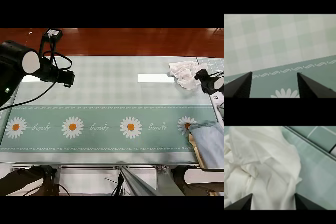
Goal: Fold the shirts.
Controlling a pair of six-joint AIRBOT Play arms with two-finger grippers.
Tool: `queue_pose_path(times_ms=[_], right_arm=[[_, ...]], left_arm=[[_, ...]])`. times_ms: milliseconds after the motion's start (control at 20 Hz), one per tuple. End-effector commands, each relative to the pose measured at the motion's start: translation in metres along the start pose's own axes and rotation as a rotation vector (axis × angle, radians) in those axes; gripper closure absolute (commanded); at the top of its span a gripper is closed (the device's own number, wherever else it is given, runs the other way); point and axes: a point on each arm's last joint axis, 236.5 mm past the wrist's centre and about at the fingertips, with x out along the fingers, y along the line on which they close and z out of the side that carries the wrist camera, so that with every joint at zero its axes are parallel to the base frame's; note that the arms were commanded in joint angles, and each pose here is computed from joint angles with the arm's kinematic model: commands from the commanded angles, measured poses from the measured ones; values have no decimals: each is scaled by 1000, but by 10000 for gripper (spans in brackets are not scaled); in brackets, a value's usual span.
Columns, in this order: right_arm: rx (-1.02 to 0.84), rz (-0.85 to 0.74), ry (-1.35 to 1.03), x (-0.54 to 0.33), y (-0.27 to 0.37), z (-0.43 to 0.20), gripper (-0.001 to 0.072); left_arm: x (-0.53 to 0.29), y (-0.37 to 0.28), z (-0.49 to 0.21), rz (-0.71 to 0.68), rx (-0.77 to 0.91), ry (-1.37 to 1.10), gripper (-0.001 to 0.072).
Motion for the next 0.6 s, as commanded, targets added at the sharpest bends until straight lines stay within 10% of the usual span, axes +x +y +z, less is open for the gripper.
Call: queue_pose_path(times_ms=[0, 100, 200, 550], right_arm=[[13, 30, 14, 29, 8, -25, 101], [17, 23, 43, 39, 6, -41, 151], [55, 64, 6, 37, 19, -32, 693], [-110, 382, -416, -153, 134, 104, 684]], left_arm=[[0, 0, -1, 1, 0, 4, 48], [0, 0, -1, 1, 0, 4, 48], [0, 0, -1, 1, 0, 5, 48], [-50, 6, 20, 2, -23, -27, 48]])
